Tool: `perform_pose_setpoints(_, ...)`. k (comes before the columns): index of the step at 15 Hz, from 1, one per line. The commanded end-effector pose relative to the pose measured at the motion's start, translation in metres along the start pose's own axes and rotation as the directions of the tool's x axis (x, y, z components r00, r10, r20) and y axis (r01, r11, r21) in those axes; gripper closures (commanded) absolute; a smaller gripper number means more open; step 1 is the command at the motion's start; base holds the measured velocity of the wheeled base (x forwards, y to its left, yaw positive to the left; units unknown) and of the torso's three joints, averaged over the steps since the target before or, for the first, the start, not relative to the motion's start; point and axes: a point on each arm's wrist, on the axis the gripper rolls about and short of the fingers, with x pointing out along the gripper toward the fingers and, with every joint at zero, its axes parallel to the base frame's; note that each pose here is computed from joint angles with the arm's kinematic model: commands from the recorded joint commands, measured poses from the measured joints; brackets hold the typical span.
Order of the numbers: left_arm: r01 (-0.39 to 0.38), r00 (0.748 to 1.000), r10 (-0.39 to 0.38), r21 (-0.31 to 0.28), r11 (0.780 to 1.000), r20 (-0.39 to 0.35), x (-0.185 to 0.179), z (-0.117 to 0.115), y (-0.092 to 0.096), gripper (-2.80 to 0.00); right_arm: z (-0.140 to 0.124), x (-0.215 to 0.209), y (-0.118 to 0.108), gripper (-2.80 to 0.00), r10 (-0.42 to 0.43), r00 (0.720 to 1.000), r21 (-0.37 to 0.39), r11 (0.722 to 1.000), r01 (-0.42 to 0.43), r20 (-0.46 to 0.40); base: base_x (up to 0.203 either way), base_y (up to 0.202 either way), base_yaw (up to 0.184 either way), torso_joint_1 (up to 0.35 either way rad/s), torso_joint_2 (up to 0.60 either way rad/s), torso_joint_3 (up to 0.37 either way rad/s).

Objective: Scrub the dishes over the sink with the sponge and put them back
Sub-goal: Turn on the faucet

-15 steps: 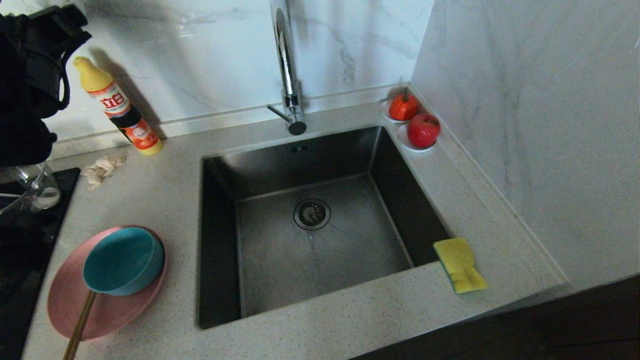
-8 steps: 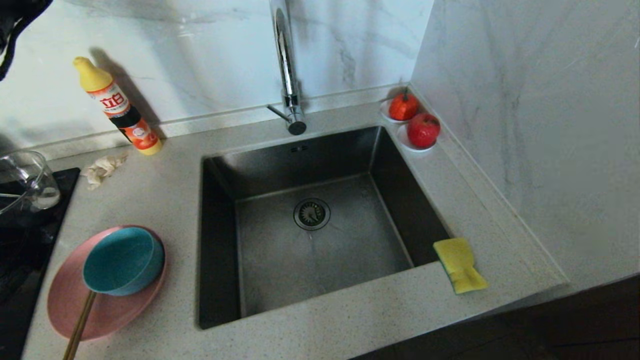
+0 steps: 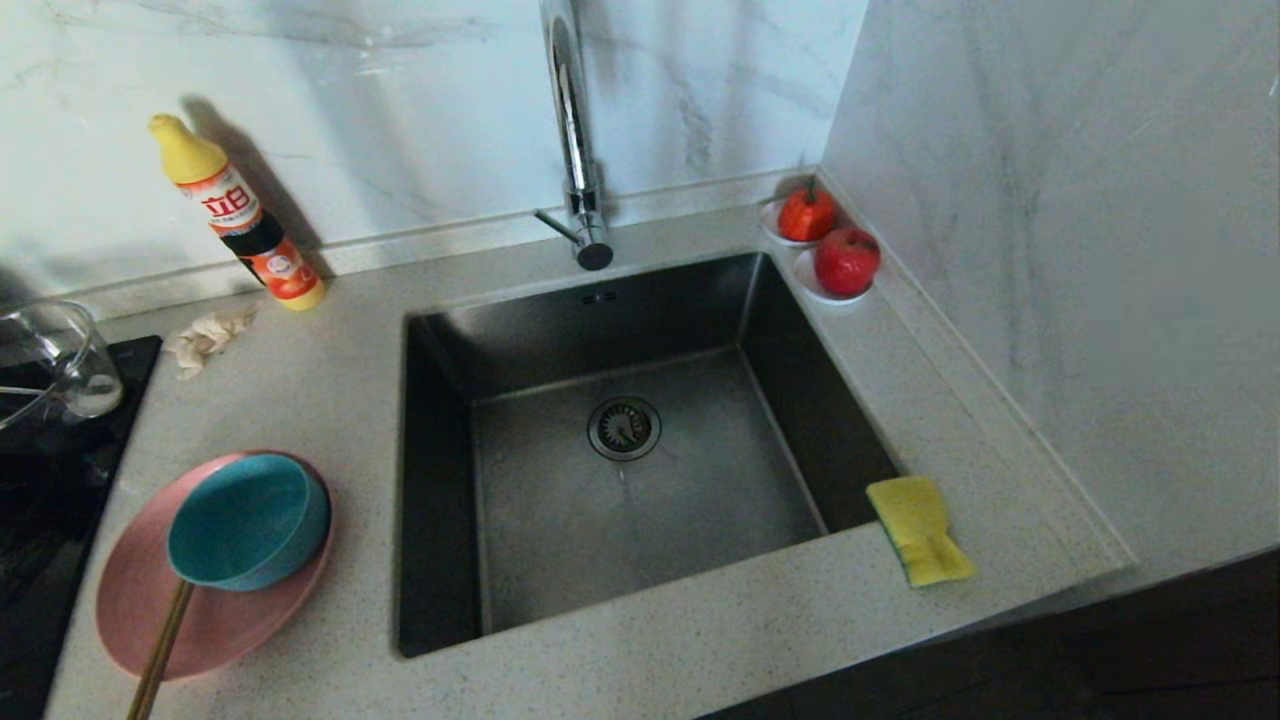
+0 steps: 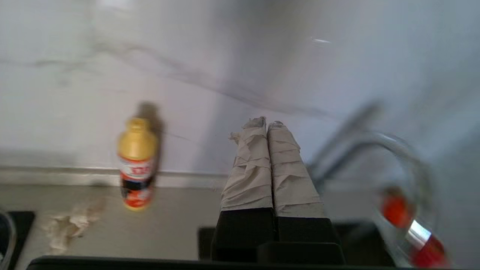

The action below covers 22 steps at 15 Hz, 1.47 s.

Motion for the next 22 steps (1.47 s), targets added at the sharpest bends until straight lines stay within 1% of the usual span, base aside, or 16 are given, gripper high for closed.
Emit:
perform_pose_setpoints(1, 0.002, 0.997, 0.001, 0.047, 0.999, -0.082, -0.035, 0.003, -0.006, 0.0, 0.0, 0.0, 0.0, 0.0, 0.0, 1.0, -0.001, 1.0, 0.0, 0.0, 0.0, 0.0, 0.0, 0.0, 0.0, 0.0)
perform_pose_setpoints(2, 0.011, 0.983, 0.005, 0.086, 0.996, -0.185, -0.042, -0.008, -0.005, 0.0, 0.0, 0.0, 0.0, 0.0, 0.0, 1.0, -0.001, 1.0, 0.0, 0.001, 0.0, 0.0, 0.0, 0.0, 0.0, 0.0)
perform_pose_setpoints(3, 0.037, 0.961, -0.008, 0.099, 0.994, -0.277, -0.049, -0.015, -0.005, 0.0, 0.0, 0.0, 0.0, 0.0, 0.0, 1.0, -0.001, 1.0, 0.0, 0.0, 0.0, 0.0, 0.0, 0.0, 0.0, 0.0)
perform_pose_setpoints(4, 0.062, 0.937, -0.025, 0.096, 0.993, -0.349, -0.054, -0.021, -0.007, 0.0, 0.0, 0.0, 0.0, 0.0, 0.0, 1.0, -0.001, 1.0, 0.0, 0.0, 0.0, 0.0, 0.0, 0.0, 0.0, 0.0)
perform_pose_setpoints(5, 0.091, 0.922, -0.052, 0.084, 0.992, -0.384, -0.054, -0.025, -0.01, 0.0, 0.0, 0.0, 0.0, 0.0, 0.0, 1.0, -0.001, 1.0, 0.0, 0.001, 0.0, 0.0, 0.0, 0.0, 0.0, 0.0)
perform_pose_setpoints(7, 0.109, 0.9, -0.073, 0.058, 0.992, -0.429, -0.041, -0.036, -0.011, 0.0, 0.0, 0.0, 0.0, 0.0, 0.0, 1.0, -0.001, 1.0, 0.0, 0.0, 0.0, 0.0, 0.0, 0.0, 0.0, 0.0)
perform_pose_setpoints(9, 0.117, 0.881, -0.111, -0.016, 0.993, -0.46, -0.028, -0.044, -0.012, 0.0, 0.0, 0.0, 0.0, 0.0, 0.0, 1.0, -0.001, 1.0, 0.0, 0.0, 0.0, 0.0, 0.0, 0.0, 0.0, 0.0)
perform_pose_setpoints(10, 0.14, 0.863, -0.145, -0.046, 0.989, -0.484, -0.02, -0.049, -0.012, 0.0, 0.0, 0.0, 0.0, 0.0, 0.0, 1.0, -0.001, 1.0, 0.0, 0.001, 0.0, 0.0, 0.0, 0.0, 0.0, 0.0)
perform_pose_setpoints(12, 0.144, 0.83, -0.166, -0.082, 0.986, -0.533, -0.003, -0.065, -0.009, 0.0, 0.0, 0.0, 0.0, 0.0, 0.0, 1.0, -0.001, 1.0, 0.0, 0.001, 0.0, 0.0, 0.0, 0.0, 0.0, 0.0)
perform_pose_setpoints(13, 0.166, 0.804, -0.208, -0.126, 0.978, -0.557, 0.004, -0.073, -0.008, 0.0, 0.0, 0.0, 0.0, 0.0, 0.0, 1.0, -0.001, 1.0, 0.0, 0.0, 0.0, 0.0, 0.0, 0.0, 0.0, 0.0)
perform_pose_setpoints(14, 0.223, 0.761, -0.298, -0.198, 0.954, -0.577, 0.009, -0.079, -0.008, 0.0, 0.0, 0.0, 0.0, 0.0, 0.0, 1.0, -0.001, 1.0, 0.0, 0.0, 0.0, 0.0, 0.0, 0.0, 0.0, 0.0)
perform_pose_setpoints(15, 0.246, 0.725, -0.347, -0.247, 0.937, -0.595, 0.016, -0.088, -0.007, 0.0, 0.0, 0.0, 0.0, 0.0, 0.0, 1.0, -0.001, 1.0, 0.0, 0.0, 0.0, 0.0, 0.0, 0.0, 0.0, 0.0)
perform_pose_setpoints(18, 0.201, 0.658, -0.371, -0.322, 0.925, -0.655, 0.044, -0.121, 0.0, 0.0, 0.0, 0.0, 0.0, 0.0, 0.0, 1.0, -0.001, 1.0, 0.0, 0.001, 0.0, 0.0, 0.0, 0.0, 0.0, 0.0)
perform_pose_setpoints(20, 0.174, 0.605, -0.418, -0.4, 0.9, -0.678, 0.059, -0.143, 0.001, 0.0, 0.0, 0.0, 0.0, 0.0, 0.0, 1.0, -0.001, 1.0, 0.0, 0.001, 0.0, 0.0, 0.0, 0.0, 0.0, 0.0)
perform_pose_setpoints(21, 0.171, 0.597, -0.438, -0.428, 0.888, -0.672, 0.068, -0.153, 0.002, 0.0, 0.0, 0.0, 0.0, 0.0, 0.0, 1.0, -0.001, 1.0, 0.0, 0.0, 0.0, 0.0, 0.0, 0.0, 0.0, 0.0)
perform_pose_setpoints(22, 0.185, 0.608, -0.453, -0.438, 0.88, -0.652, 0.077, -0.161, 0.003, 0.0, 0.0, 0.0, 0.0, 0.0, 0.0, 1.0, -0.001, 1.0, 0.0, 0.0, 0.0, 0.0, 0.0, 0.0, 0.0, 0.0)
